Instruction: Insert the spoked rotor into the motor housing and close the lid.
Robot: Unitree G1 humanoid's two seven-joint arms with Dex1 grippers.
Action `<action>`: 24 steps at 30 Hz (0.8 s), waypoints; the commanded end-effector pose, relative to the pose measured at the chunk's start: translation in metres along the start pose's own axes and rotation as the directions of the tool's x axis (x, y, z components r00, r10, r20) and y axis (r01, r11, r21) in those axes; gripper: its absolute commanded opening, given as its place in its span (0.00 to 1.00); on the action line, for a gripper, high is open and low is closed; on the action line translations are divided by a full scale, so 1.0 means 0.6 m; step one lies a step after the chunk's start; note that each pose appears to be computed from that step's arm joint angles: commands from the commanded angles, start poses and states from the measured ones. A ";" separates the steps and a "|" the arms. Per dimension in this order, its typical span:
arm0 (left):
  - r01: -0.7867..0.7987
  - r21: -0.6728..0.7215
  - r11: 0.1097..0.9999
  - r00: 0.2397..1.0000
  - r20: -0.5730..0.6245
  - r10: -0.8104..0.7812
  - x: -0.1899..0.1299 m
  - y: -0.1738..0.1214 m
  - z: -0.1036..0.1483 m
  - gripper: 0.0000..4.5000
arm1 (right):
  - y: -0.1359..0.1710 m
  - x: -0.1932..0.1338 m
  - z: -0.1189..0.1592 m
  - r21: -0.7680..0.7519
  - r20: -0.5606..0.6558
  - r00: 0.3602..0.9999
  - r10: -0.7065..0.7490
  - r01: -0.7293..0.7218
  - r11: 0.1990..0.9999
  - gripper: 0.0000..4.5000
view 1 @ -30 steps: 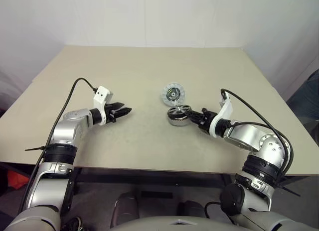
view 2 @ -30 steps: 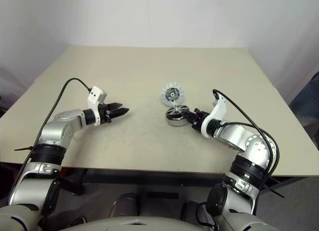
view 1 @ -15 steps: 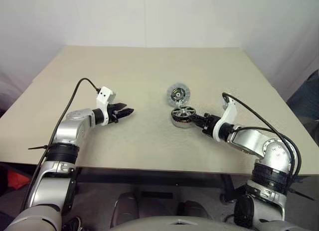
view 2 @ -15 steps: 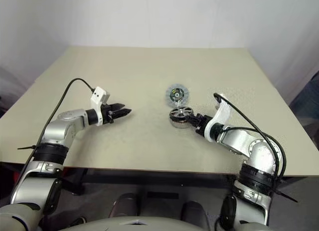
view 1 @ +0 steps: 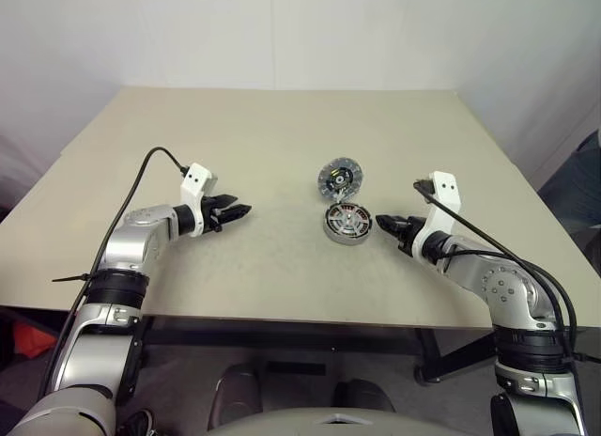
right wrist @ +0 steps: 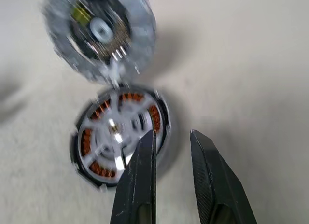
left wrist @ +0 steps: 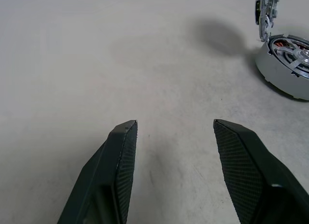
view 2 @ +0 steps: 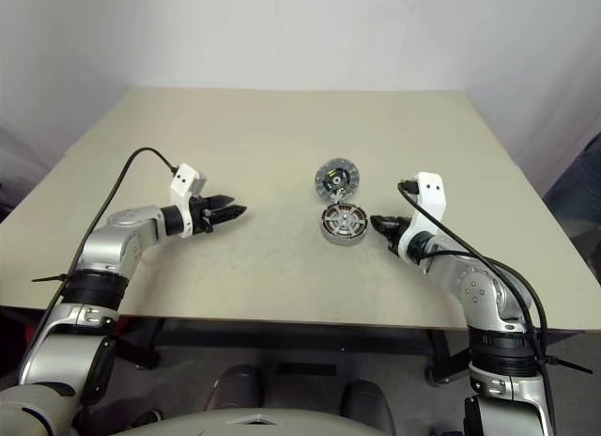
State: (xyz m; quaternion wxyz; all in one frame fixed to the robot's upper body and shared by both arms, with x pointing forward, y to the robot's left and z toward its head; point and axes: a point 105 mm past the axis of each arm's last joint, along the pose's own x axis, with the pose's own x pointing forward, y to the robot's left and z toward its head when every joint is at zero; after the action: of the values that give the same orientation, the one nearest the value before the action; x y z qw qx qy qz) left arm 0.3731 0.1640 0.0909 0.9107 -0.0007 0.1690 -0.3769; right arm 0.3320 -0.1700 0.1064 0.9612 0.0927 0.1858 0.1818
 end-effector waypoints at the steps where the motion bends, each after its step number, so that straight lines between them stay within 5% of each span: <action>1: -0.006 0.041 0.999 0.999 0.054 0.004 -0.002 0.002 0.033 0.59 | 0.047 0.003 0.064 -0.174 0.140 0.982 0.125 -0.100 0.980 0.26; 10: 0.015 0.044 0.999 0.997 0.077 -0.018 0.015 -0.011 0.043 0.59 | 0.117 0.076 0.005 -0.235 -0.004 0.965 0.262 -0.255 0.938 0.26; 16: 0.006 0.047 0.999 0.997 0.078 -0.010 0.008 -0.011 0.042 0.59 | 0.077 0.111 -0.067 -0.152 -0.120 0.983 0.142 -0.159 0.975 0.26; 24: -0.001 0.037 0.999 0.997 0.072 -0.002 0.003 -0.012 0.031 0.59 | 0.087 0.076 0.002 -0.109 -0.002 0.971 0.238 -0.237 0.965 0.26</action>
State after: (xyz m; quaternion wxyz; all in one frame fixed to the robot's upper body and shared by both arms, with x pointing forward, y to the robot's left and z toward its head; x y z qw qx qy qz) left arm 0.3725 0.1561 0.0903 0.9124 -0.0051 0.1601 -0.3765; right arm 0.3526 -0.1049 0.0769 0.9331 0.0538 0.2024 0.2922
